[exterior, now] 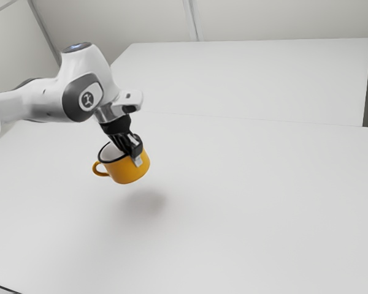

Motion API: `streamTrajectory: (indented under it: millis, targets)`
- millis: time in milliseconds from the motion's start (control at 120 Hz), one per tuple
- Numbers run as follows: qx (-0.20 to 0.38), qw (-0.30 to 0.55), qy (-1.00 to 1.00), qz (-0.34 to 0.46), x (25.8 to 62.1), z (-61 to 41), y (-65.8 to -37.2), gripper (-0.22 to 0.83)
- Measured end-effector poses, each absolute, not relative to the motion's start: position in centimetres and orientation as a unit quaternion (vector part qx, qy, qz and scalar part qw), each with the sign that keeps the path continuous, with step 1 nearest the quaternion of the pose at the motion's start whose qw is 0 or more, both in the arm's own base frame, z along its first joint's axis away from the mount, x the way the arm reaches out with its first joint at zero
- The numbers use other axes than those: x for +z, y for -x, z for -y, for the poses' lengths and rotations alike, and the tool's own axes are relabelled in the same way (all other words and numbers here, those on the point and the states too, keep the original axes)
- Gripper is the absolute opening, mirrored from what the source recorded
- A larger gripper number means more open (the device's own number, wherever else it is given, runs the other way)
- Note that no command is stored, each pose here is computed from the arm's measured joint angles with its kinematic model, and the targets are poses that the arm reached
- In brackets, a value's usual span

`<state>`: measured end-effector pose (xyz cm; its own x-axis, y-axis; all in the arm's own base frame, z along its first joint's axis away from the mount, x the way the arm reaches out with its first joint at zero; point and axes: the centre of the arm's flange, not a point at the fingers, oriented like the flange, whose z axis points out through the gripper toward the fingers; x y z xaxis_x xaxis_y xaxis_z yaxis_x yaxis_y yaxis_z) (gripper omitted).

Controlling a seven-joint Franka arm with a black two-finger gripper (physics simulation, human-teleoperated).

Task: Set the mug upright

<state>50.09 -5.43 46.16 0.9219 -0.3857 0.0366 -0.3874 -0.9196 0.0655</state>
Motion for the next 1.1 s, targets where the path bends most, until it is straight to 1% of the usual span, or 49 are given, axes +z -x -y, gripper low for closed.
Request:
streamTrajectory:
  millis: [133,225,542,733,1100]
  targets:
    - [0.01,-0.018,-0.981,0.192,45.0,6.8,-49.6,-0.16]
    - [0.012,-0.042,-0.983,0.179,42.9,7.0,-48.8,-0.16]
    - [0.045,-0.059,-0.99,0.12,37.6,7.4,-45.6,-0.16]
    - [0.063,-0.051,-0.993,0.088,35.9,7.7,-45.6,-0.16]
    - [0.06,-0.041,-0.996,0.046,32.8,8.0,-46.3,-0.16]
